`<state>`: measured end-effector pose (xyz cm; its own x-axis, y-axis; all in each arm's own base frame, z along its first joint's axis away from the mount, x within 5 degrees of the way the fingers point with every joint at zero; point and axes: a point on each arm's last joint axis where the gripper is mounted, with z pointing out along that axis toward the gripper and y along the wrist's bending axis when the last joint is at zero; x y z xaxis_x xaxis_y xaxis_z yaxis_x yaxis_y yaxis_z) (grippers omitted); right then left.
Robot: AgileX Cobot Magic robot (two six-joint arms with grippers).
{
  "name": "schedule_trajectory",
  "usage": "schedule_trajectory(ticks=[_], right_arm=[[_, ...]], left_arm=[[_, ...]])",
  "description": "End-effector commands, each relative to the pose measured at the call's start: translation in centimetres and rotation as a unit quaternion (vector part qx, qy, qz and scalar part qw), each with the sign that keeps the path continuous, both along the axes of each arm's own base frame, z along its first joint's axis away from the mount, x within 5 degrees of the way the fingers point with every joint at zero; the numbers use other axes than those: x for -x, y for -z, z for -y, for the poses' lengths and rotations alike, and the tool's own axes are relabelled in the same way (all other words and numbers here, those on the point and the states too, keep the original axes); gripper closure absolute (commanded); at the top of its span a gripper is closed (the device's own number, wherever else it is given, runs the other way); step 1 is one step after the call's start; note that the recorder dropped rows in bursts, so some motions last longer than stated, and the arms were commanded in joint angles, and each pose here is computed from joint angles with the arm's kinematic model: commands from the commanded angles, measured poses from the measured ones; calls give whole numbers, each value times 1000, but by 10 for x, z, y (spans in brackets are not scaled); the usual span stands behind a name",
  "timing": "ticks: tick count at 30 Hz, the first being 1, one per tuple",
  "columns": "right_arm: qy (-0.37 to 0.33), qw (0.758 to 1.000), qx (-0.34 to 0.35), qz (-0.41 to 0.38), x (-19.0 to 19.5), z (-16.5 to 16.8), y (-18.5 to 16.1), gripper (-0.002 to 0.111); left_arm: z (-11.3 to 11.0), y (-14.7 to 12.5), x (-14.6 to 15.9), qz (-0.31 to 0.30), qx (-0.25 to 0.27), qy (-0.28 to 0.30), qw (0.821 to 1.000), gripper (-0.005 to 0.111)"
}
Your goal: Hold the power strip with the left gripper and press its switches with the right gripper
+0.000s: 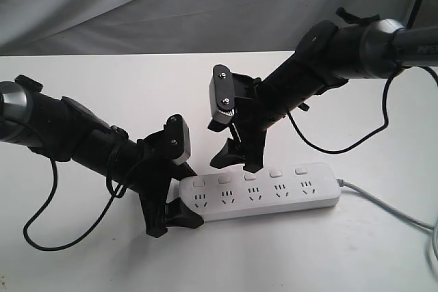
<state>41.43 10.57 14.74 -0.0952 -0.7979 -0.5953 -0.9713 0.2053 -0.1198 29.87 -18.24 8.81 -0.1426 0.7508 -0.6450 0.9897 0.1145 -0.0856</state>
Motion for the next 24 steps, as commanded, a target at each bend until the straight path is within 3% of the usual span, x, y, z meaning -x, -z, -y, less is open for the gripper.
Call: schedule_trajectory(ticks=[1,24], right_arm=[[-3,1000,1,-10,3,4,-1,41],[-5,1000,15,-26,1,5,20,41]], left_arm=[[2,-1,0,3,-1,-3,1000,107],[2,-1,0,3,-1,-3,1000,107]])
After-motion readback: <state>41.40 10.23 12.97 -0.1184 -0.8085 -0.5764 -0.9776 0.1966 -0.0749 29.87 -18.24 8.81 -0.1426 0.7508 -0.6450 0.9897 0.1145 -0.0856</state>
